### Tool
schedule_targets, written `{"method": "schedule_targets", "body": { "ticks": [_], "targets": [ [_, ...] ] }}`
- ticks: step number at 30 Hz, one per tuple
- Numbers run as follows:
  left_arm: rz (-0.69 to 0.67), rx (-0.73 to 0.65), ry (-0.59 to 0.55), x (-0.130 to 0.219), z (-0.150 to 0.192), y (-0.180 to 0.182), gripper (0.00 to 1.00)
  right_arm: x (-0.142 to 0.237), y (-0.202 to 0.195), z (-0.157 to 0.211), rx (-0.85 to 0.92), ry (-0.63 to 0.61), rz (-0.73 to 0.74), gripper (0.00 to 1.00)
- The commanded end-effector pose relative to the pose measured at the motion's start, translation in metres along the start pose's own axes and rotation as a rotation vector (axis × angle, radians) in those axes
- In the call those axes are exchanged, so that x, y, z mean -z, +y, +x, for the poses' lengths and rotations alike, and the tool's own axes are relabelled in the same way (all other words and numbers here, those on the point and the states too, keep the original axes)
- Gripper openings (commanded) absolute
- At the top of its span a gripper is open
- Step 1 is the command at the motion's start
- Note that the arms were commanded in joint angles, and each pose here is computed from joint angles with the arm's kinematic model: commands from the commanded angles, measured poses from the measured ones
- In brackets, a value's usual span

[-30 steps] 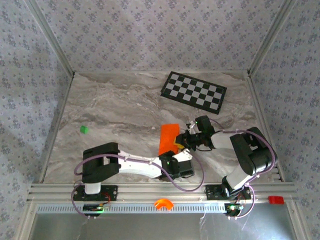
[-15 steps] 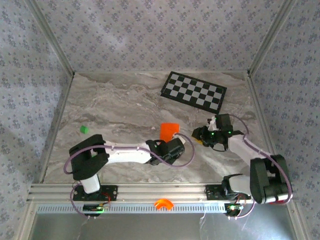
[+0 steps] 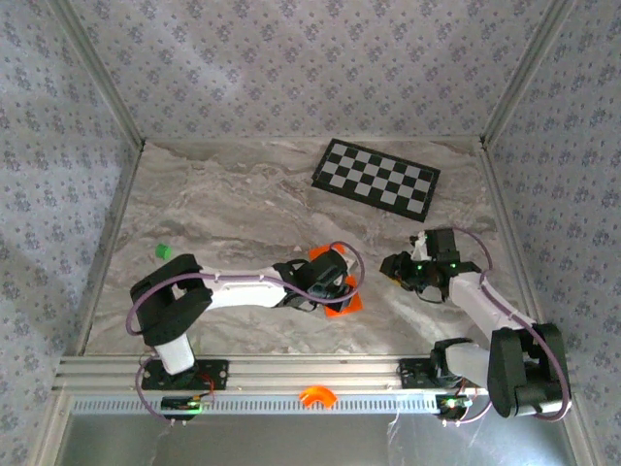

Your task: Fold a paper plane with a square sheet of paper (pick it up from the middle)

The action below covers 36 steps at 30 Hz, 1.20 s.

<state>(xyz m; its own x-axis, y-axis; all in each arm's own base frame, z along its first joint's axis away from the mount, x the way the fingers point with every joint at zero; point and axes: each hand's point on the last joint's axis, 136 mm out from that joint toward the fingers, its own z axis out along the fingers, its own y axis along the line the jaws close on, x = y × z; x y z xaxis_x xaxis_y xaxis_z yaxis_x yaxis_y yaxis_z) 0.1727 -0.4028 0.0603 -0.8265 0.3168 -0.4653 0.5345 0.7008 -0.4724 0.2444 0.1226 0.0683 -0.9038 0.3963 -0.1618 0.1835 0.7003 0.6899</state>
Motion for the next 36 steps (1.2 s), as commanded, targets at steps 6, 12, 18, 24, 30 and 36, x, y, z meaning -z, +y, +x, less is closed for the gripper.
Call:
{"method": "schedule_targets", "body": {
  "ticks": [6, 12, 18, 24, 30, 36],
  "targets": [
    [0.1, 0.107, -0.072, 0.002, -0.019, -0.016, 0.01, -0.008, 0.017, 0.024, -0.006, 0.1, -0.13, 0.13],
    [0.066, 0.115, -0.096, 0.007, -0.022, -0.007, 0.01, -0.025, 0.018, 0.043, 0.017, 0.176, -0.096, 0.02],
    [0.057, 0.113, -0.087, 0.005, -0.021, -0.005, 0.01, -0.039, 0.021, 0.054, 0.014, 0.205, -0.102, 0.0],
    [0.055, 0.113, -0.089, 0.007, -0.021, -0.004, 0.01, -0.049, 0.018, 0.057, -0.003, 0.23, -0.091, 0.0],
    [0.044, 0.111, -0.093, 0.008, -0.021, -0.002, 0.01, -0.056, 0.008, 0.065, -0.011, 0.26, -0.067, 0.0],
    [0.039, 0.114, -0.096, 0.008, -0.022, -0.002, 0.01, -0.063, -0.018, 0.074, -0.016, 0.276, 0.022, 0.0]
  ]
}}
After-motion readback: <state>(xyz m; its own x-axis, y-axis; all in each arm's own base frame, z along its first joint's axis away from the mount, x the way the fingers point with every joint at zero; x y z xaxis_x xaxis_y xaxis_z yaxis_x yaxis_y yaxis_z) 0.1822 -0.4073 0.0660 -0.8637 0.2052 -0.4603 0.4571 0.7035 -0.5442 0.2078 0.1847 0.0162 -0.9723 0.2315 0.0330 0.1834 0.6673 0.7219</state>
